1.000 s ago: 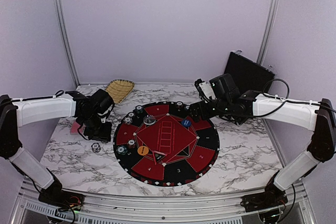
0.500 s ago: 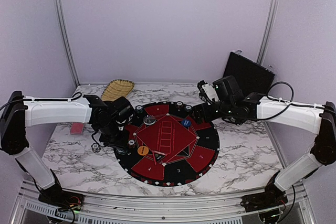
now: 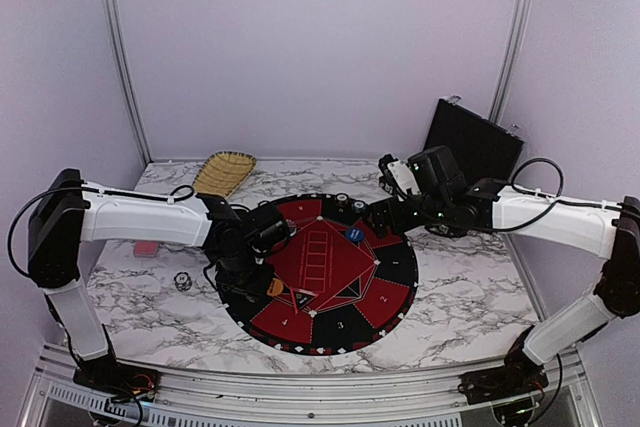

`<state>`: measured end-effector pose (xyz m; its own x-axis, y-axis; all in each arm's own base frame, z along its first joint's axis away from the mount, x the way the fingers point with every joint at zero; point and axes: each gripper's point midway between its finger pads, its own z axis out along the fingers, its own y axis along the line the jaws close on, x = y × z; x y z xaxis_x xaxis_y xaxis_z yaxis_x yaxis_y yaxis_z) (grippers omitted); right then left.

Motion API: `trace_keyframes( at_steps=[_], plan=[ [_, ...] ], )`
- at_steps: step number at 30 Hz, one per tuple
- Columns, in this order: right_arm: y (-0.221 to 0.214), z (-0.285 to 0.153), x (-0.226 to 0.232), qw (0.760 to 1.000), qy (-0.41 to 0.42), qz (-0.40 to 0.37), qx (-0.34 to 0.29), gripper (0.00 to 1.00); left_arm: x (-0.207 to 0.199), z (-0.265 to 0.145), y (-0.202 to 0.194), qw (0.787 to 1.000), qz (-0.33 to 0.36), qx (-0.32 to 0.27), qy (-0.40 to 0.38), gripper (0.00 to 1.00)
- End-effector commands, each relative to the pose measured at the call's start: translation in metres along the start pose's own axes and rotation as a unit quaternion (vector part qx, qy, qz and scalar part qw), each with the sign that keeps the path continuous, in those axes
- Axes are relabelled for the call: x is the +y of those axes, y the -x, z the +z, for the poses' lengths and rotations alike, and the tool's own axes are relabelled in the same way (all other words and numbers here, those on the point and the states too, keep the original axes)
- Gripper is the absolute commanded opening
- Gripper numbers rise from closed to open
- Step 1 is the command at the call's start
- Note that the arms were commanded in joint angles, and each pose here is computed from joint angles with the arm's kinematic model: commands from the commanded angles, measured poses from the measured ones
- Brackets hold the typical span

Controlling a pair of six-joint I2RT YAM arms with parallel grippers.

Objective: Distribute texas hold em gaming equipment
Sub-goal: Place the poker chips pile at the big blind area.

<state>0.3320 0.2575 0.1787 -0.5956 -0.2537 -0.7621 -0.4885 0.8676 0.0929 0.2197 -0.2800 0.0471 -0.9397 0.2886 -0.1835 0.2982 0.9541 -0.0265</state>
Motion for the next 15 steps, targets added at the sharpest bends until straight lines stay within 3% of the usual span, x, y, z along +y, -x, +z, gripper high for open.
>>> trace_keyframes(
  at_steps=[1,15],
  plan=[
    [0.007,-0.008,0.002,1.0,-0.001,0.005,-0.016,0.96,-0.005,0.006,0.004,1.0,0.003,-0.004,0.003,0.38],
    [0.006,-0.006,0.001,1.0,-0.003,0.006,-0.01,0.96,0.002,0.031,-0.009,1.0,0.006,0.015,0.017,0.38]
  ],
)
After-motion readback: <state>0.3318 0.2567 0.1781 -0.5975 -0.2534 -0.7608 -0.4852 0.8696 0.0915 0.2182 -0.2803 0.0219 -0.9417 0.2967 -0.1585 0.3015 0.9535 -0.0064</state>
